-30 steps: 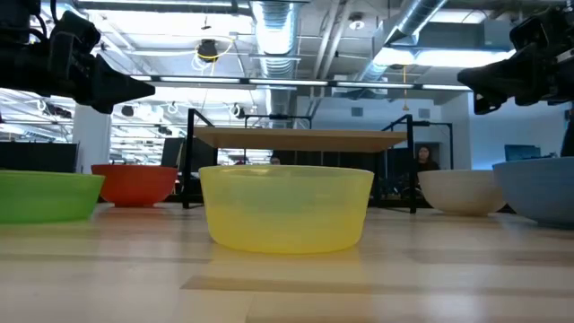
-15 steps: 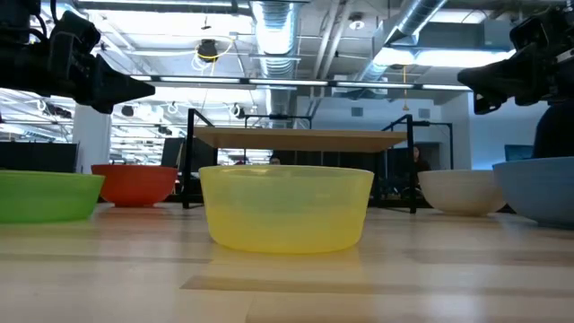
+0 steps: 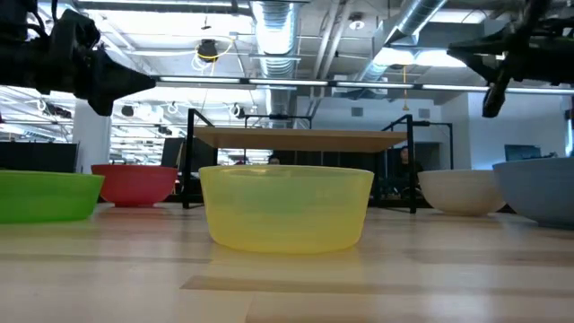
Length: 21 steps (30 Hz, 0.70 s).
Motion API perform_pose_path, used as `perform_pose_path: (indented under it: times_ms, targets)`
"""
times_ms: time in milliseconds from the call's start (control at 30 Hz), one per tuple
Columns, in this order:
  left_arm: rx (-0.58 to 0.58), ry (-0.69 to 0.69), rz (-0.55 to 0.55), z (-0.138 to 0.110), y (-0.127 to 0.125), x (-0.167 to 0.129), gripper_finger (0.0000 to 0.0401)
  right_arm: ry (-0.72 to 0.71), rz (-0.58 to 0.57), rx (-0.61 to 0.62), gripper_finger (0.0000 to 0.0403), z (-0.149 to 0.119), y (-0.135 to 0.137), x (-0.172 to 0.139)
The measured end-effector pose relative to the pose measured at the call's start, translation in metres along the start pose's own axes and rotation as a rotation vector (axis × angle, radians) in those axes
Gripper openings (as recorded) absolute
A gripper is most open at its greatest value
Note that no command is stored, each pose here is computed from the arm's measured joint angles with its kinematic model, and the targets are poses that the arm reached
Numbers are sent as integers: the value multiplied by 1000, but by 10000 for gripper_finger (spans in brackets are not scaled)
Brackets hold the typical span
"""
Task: Place and stack bowls onto a shelf
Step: Put the large white bowl on the shelf
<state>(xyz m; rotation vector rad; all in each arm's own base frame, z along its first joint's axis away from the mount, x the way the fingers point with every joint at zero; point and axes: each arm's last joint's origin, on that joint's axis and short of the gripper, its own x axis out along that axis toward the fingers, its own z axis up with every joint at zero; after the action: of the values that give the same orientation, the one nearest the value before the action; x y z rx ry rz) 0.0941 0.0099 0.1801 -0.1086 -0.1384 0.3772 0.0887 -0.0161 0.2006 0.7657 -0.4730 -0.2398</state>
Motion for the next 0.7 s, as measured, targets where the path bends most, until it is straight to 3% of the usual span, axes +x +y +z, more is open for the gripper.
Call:
perform_pose_path:
  times_ms: [100,200,367,533,700]
  targets:
    - [-80,-30,40,3,1,0,0,-43,-82,64,59,0,-4,1]
    - [-200,-42,27,4,1,0,0,-58,-87,77,59,3,-2,3]
    - [-516,-84,44,7,2,0,0,-65,-126,37,59,21,16,16]
    - [-851,-250,104,18,5,-2,0,-39,-332,-69,59,44,37,41]
    - [-746,-297,90,26,6,-3,6,73,-688,-138,60,64,47,57]
